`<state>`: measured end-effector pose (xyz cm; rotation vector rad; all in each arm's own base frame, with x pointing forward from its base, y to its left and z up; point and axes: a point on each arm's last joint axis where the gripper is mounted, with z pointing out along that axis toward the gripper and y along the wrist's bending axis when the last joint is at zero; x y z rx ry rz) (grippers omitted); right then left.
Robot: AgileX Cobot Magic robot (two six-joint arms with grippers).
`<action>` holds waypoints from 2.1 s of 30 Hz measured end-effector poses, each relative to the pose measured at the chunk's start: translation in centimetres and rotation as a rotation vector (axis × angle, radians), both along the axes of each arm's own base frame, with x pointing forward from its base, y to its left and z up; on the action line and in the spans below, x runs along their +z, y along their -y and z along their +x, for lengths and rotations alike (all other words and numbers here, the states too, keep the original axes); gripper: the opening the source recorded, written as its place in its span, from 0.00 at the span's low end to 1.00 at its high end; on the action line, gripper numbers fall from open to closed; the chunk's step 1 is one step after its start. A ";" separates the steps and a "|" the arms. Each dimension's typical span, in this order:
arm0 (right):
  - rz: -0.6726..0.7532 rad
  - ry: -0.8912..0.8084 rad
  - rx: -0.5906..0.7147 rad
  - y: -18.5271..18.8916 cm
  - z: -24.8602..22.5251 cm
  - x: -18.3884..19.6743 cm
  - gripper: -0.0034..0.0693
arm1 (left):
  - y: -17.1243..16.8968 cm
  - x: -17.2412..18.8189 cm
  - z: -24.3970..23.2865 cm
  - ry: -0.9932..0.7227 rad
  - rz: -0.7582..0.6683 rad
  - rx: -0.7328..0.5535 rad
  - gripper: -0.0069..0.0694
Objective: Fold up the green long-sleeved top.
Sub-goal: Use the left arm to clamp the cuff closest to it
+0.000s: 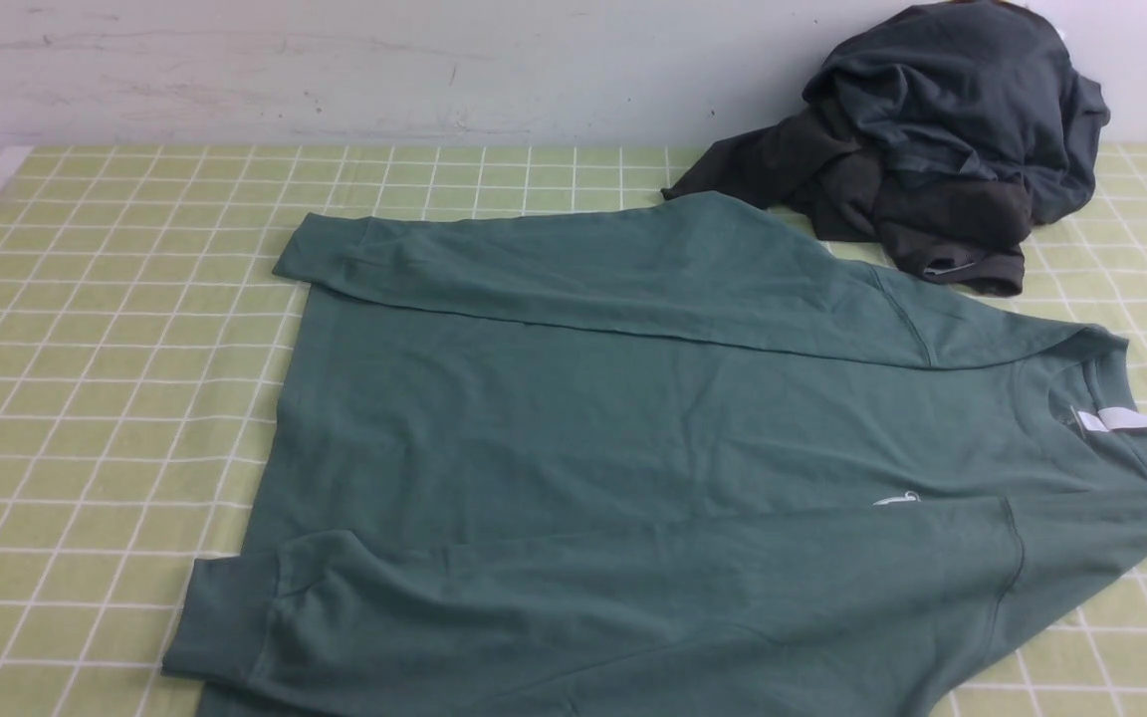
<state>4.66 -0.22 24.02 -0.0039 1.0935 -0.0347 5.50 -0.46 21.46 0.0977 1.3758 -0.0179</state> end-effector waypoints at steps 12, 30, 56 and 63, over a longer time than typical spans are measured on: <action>0.224 0.391 0.130 0.3 -2.4 3.8 0.03 | -0.1 6.1 -2.2 0.443 -0.215 -0.089 0.09; 0.046 -0.834 0.157 -1.9 8.2 6.2 0.03 | 0.9 6.5 11.0 -0.753 -0.247 0.057 0.09; -0.014 -1.371 0.319 -5.3 11.5 -0.3 0.03 | 2.2 -5.0 23.3 -1.428 -0.056 0.043 0.46; -0.031 -1.369 0.325 -5.3 11.5 -0.3 0.03 | 2.3 -5.7 23.5 -1.450 -0.115 0.081 0.46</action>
